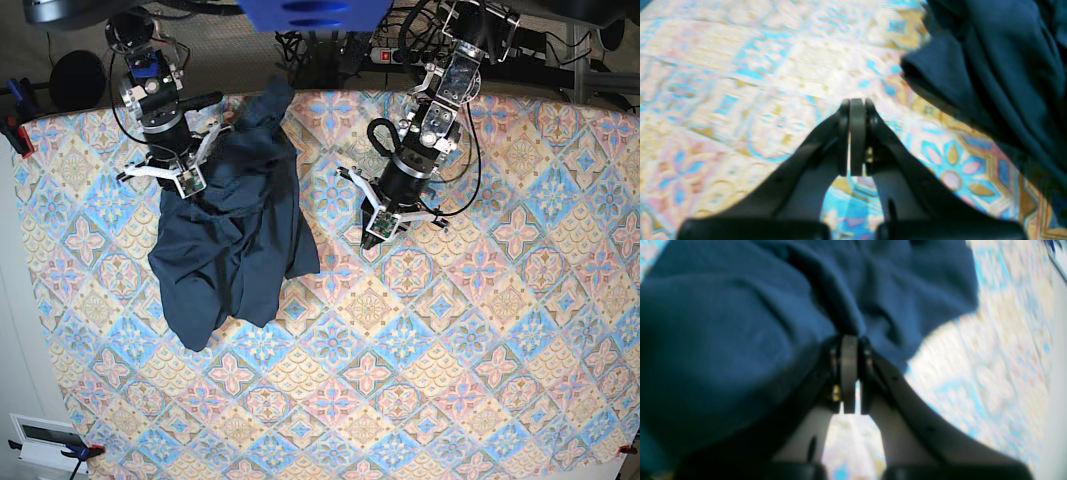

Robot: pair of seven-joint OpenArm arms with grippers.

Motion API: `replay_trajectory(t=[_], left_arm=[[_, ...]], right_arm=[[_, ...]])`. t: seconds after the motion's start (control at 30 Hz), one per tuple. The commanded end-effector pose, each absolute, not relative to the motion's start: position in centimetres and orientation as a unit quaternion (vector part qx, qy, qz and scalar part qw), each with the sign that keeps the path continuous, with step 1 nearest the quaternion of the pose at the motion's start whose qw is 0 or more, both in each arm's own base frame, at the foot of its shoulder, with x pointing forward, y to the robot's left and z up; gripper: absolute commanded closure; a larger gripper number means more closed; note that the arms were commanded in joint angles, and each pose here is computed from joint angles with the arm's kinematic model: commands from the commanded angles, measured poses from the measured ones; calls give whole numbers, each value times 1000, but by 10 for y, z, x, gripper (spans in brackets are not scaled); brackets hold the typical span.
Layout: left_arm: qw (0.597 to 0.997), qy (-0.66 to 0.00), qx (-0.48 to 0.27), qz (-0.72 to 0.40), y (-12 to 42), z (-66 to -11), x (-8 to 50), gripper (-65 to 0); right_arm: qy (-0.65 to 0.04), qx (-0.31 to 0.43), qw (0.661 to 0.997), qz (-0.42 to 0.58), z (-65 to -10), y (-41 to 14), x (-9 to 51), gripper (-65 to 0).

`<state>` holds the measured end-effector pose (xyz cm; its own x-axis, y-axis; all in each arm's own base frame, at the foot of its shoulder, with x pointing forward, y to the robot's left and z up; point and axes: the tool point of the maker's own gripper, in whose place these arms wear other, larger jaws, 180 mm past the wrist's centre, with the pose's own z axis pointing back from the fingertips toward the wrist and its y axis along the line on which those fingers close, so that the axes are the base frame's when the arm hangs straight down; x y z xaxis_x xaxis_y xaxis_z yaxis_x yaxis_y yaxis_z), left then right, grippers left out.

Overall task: Layout the t-shirt on the table in an organized manner, then fold the t-shirt properly
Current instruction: 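Release the t-shirt with both grippers and regrasp new edges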

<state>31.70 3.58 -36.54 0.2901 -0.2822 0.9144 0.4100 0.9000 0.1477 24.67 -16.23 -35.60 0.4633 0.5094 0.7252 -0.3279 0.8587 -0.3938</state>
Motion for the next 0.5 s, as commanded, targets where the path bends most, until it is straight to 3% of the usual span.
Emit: replay_trajectory(t=[0.0, 0.4, 0.47], left_arm=[[787, -575, -60, -216, 30, -354, 326, 0], [795, -561, -94, -212, -21, -342, 347, 0], [797, -558, -90, -214, -20, -344, 352, -27]], right_arm=[[-483, -115, 834, 239, -338, -171, 258, -7], [-493, -226, 837, 66, -310, -279, 256, -7], [-493, -237, 835, 58, -306, -289, 254, -7]])
